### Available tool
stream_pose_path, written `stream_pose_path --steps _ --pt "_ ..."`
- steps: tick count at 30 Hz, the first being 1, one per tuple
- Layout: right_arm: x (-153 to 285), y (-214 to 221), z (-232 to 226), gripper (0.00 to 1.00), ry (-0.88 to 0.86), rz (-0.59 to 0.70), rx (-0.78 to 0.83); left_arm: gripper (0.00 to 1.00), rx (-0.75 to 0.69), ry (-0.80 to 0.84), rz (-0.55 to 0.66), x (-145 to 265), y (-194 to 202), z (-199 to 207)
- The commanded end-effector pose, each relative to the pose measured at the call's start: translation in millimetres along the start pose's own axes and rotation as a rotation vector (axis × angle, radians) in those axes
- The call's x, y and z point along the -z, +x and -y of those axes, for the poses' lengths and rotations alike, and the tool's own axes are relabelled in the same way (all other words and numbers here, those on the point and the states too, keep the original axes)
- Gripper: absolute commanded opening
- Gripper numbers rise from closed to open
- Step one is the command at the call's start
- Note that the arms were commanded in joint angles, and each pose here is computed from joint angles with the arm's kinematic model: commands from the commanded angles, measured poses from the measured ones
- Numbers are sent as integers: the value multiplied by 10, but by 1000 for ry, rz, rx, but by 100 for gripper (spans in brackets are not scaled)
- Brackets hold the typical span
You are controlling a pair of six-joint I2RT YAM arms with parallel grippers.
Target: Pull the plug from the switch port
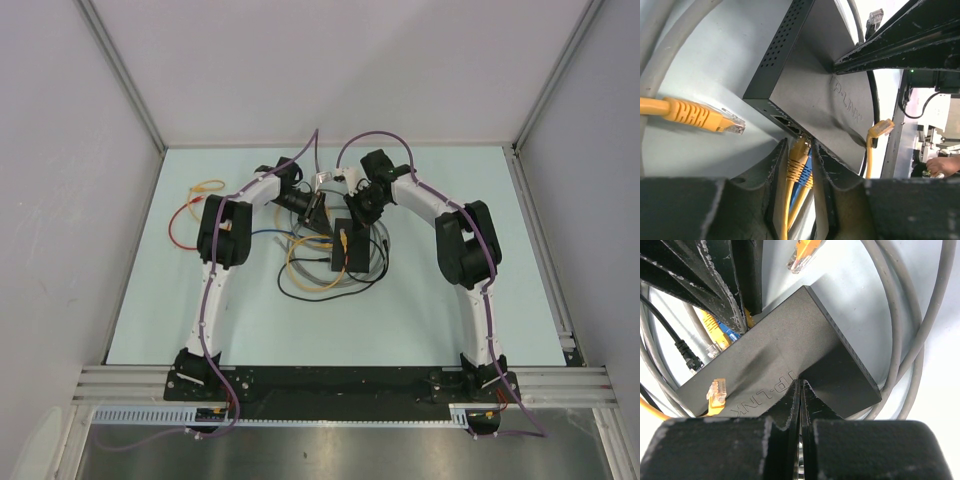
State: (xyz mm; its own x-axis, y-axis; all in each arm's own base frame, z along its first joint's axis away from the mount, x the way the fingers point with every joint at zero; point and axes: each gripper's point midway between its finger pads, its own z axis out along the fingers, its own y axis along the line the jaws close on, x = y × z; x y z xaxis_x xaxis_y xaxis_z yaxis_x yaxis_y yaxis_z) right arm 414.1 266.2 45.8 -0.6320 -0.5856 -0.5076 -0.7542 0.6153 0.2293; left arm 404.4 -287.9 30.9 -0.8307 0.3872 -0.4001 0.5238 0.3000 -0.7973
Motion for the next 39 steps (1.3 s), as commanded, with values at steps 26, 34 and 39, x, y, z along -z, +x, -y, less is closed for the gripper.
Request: stream_pose_path --steps 26,34,39 --pt "-201 611 -25 1 21 -195 -24 0 62 89 38 -31 -103 127" --pt "-205 623 -46 1 27 -204 -10 0 307 462 86 63 -61 300" --pt "-211 631 -41 1 32 -206 -6 0 403 495 16 -4 -30 424"
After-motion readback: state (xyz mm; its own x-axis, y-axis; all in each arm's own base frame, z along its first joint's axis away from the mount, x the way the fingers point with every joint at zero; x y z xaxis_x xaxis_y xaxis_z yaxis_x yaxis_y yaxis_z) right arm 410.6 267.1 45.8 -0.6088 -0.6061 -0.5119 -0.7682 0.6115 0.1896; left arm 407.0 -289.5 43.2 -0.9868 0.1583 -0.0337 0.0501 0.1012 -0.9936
